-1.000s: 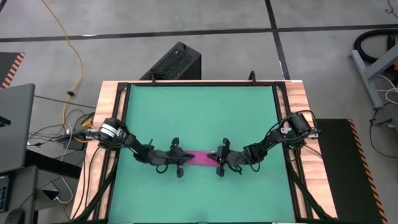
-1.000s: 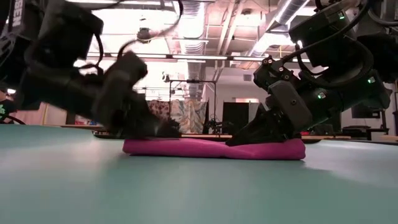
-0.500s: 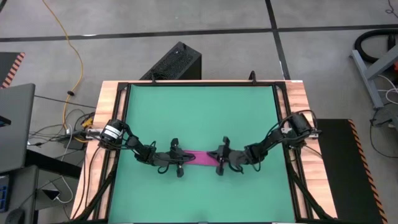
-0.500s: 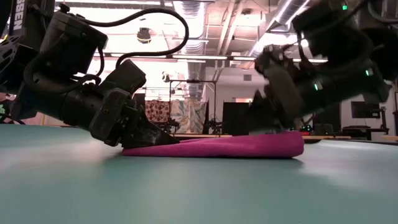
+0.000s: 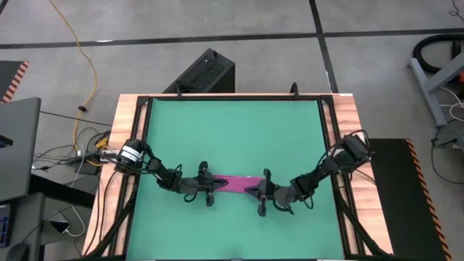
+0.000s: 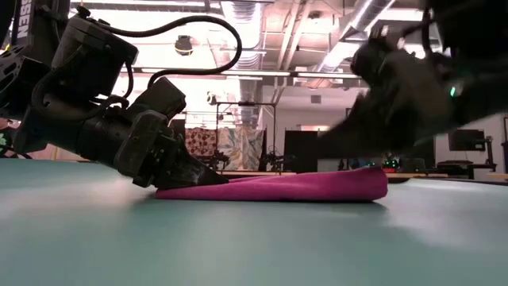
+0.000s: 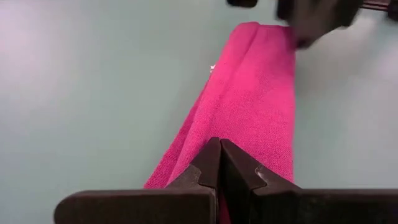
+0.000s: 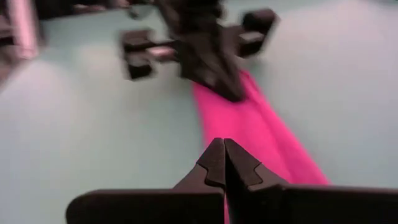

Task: Roll towel into tight, uniform cylinder
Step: Roll the pink towel

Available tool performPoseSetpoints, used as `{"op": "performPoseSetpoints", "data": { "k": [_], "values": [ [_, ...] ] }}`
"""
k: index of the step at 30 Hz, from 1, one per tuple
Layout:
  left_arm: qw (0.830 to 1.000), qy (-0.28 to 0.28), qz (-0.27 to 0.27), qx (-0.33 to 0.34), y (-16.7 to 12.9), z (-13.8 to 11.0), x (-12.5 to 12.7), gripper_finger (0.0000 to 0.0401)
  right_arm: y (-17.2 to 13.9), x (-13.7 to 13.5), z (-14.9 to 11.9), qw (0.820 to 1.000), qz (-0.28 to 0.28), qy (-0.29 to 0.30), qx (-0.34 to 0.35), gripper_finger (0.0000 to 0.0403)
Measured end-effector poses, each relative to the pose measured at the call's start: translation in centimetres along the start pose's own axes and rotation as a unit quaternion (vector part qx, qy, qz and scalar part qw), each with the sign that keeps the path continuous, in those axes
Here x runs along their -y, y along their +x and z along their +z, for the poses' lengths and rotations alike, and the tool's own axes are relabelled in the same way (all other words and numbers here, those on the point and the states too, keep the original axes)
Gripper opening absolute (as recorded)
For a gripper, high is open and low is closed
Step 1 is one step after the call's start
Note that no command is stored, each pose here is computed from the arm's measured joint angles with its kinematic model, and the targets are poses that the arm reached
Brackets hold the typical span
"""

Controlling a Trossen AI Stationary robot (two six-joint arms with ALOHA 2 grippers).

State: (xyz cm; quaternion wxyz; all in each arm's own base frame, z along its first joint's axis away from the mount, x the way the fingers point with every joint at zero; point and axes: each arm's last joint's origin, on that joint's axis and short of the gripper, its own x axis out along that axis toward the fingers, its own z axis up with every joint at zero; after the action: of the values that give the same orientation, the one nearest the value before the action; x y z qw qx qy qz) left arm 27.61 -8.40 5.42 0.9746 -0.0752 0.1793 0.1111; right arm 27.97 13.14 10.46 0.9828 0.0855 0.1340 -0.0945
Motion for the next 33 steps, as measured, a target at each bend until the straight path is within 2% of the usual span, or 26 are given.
{"op": "performPoseSetpoints", "data": {
  "k": [3, 11, 21, 29, 33],
  "values": [
    [1.0, -0.002, -0.005, -0.002, 0.0, 0.0, 0.0, 0.0, 0.4, 0.5, -1.2, 0.999, -0.032, 0.008, -0.008, 0.0013],
    [1.0, -0.001, -0.022, -0.007, -0.3, -0.2, 0.6, 0.0, 1.8, 2.0, -4.2, 0.994, -0.072, 0.069, -0.045, 0.0013],
    [1.0, 0.011, -0.019, -0.008, -0.7, -0.3, 1.1, 0.0, 1.5, 1.7, -4.8, 0.993, -0.073, 0.084, -0.049, 0.0013],
    [0.997, 0.069, -0.034, 0.014, -2.6, 3.9, 1.6, 0.0, 1.5, 1.6, -4.9, 0.992, -0.072, 0.088, -0.051, 0.0013],
    [0.997, 0.078, -0.018, -0.013, -4.0, 5.5, 1.3, 0.0, 1.5, 1.5, -4.4, 0.994, -0.065, 0.088, -0.031, 0.0013]
  ]
}}
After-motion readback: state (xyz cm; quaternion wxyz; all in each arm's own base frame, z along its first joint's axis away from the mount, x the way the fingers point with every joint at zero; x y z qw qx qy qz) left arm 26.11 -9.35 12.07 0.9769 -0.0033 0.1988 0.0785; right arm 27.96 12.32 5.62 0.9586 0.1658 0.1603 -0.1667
